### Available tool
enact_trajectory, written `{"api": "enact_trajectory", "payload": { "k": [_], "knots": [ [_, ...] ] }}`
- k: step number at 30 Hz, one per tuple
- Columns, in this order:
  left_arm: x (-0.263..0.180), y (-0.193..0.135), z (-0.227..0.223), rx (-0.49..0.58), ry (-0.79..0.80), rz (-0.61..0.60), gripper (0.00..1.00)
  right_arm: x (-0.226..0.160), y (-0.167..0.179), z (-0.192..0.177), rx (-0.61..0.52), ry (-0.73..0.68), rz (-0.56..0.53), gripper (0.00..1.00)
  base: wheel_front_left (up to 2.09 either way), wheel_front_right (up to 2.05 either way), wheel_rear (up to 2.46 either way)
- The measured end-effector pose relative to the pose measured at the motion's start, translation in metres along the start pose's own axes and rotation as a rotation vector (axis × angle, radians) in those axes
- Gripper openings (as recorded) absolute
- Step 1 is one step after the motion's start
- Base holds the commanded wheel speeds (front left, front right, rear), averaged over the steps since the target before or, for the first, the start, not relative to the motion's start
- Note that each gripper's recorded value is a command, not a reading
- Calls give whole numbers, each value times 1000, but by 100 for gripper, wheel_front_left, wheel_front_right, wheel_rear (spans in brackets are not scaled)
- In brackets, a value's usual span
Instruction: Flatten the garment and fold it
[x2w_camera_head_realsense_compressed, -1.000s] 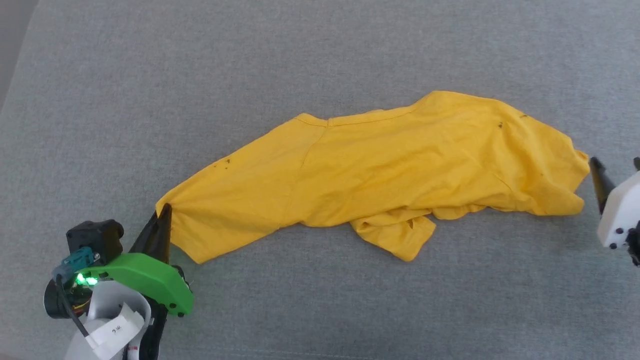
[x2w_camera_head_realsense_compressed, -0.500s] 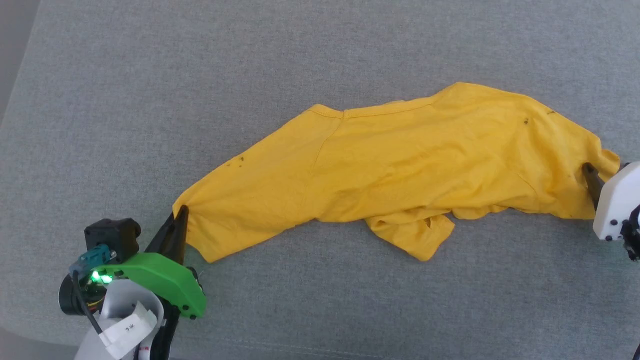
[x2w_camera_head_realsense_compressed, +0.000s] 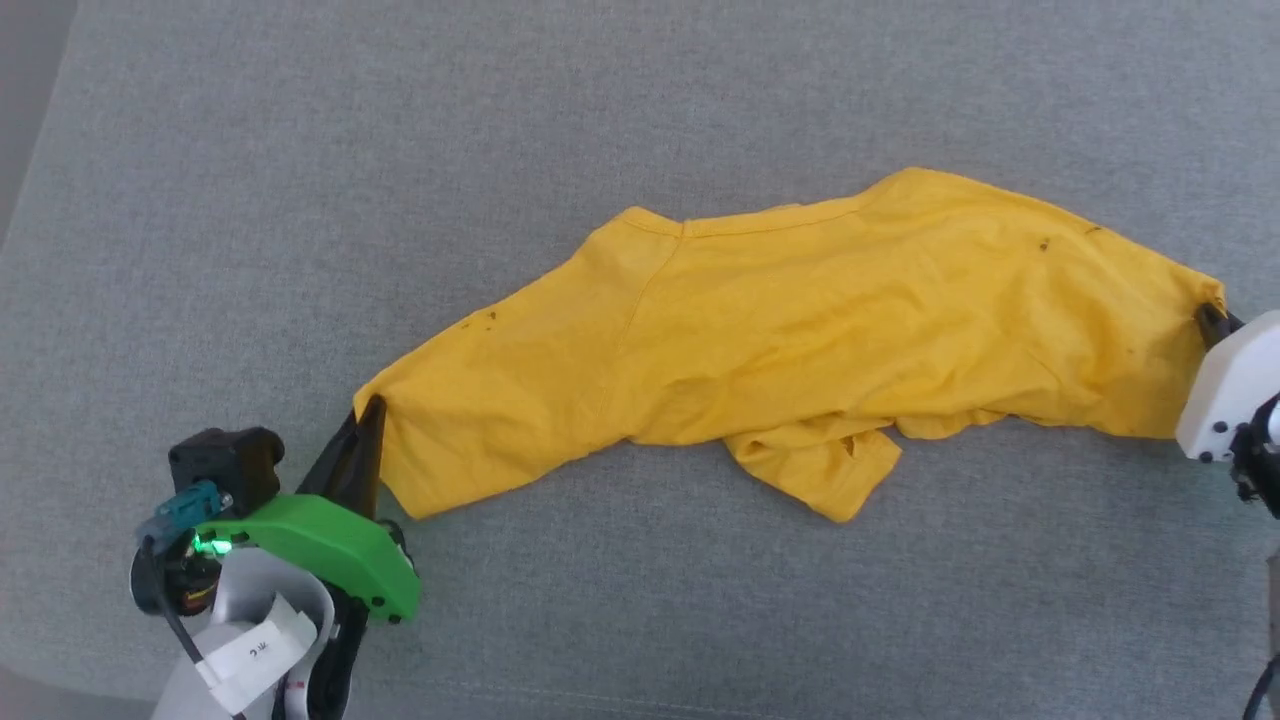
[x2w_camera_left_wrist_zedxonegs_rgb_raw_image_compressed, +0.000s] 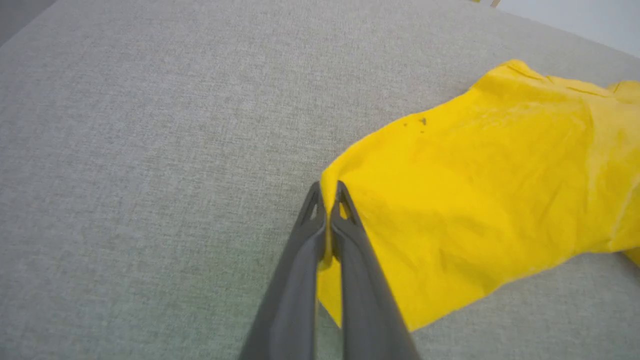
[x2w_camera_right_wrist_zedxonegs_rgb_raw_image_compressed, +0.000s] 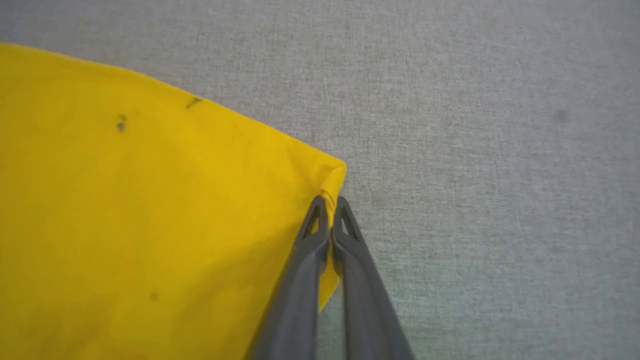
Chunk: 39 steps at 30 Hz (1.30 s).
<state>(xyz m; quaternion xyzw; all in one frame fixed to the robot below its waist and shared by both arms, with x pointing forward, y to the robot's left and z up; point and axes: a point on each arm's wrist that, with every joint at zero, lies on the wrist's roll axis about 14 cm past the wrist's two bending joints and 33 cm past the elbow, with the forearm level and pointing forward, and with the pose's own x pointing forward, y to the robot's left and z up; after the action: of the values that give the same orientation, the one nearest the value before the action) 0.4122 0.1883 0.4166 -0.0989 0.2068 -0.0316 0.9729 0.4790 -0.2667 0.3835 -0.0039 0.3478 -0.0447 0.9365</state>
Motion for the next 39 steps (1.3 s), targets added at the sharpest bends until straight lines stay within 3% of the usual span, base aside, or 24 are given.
{"api": "enact_trajectory", "payload": {
  "k": [5,10,19,25,32,39],
  "knots": [
    [3,-24,55,-60,-209,-77,0,-21,12,51,48,-225,32,0,0,0,0],
    [0,-55,105,-20,-331,-190,0,-55,32,114,68,-443,96,0,0,0,0],
    [-21,-106,233,225,-545,-324,0,-153,68,238,-23,-786,194,0,0,0,0],
    [-48,-127,315,317,-675,-307,0,-221,66,298,-100,-951,154,0,0,0,0],
    [-83,-149,385,324,-767,-292,0,-283,43,337,-168,-1040,47,0,0,0,0],
    [-94,-172,393,357,-733,-324,0,-297,30,334,-188,-1015,5,0,0,0,0]
  ]
}}
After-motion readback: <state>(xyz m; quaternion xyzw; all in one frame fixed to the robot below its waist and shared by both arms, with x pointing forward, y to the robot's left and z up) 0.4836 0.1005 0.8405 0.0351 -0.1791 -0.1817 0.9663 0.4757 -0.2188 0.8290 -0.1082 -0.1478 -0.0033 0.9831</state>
